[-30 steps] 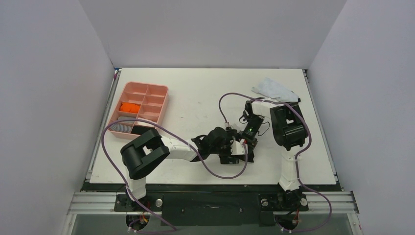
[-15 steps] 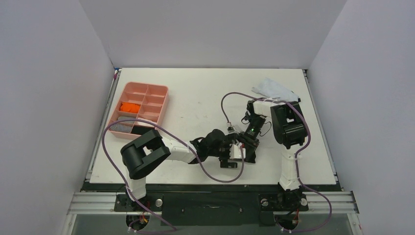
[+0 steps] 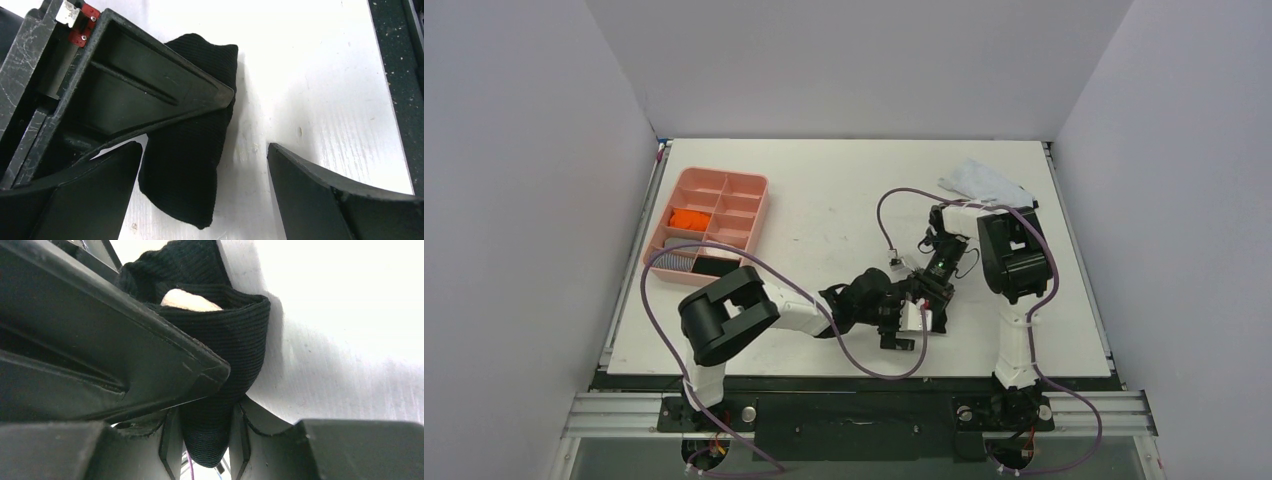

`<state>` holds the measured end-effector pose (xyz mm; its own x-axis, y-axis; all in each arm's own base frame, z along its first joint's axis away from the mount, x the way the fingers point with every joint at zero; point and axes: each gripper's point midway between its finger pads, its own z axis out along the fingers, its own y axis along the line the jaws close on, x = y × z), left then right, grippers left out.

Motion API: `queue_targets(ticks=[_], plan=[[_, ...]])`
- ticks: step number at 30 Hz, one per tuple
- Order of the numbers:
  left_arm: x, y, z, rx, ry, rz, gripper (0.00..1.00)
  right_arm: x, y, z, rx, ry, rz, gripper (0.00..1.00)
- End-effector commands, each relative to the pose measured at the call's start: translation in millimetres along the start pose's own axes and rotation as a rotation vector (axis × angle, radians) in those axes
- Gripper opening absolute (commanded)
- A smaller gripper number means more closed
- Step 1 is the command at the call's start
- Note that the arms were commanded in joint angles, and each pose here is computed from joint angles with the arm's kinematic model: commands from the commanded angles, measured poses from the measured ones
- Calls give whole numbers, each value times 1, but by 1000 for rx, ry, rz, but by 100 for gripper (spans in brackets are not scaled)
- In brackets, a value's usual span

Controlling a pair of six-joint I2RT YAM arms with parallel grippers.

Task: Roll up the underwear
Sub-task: Roll the underwear to the center of the board.

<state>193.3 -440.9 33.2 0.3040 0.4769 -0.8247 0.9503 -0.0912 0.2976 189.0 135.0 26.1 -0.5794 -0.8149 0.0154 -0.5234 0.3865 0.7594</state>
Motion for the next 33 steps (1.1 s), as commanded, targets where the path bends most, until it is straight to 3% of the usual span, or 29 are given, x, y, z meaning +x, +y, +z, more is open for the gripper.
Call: queue_targets(ticks=[1, 6, 13, 27, 33], plan=[[39, -2, 8, -19, 140, -17, 99, -9, -37, 8, 83, -12, -89, 0], [49, 2, 11, -27, 182, -2, 100, -7, -30, 9, 42, -3, -107, 0], [63, -8, 10, 3, 218, 0, 82, -4, -22, 9, -22, -3, -128, 0], [67, 3, 8, -70, 205, -48, 83, -7, -5, 0, -117, -38, -162, 0], [70, -3, 9, -44, 217, -46, 75, -7, -1, -2, -137, -43, -172, 0]])
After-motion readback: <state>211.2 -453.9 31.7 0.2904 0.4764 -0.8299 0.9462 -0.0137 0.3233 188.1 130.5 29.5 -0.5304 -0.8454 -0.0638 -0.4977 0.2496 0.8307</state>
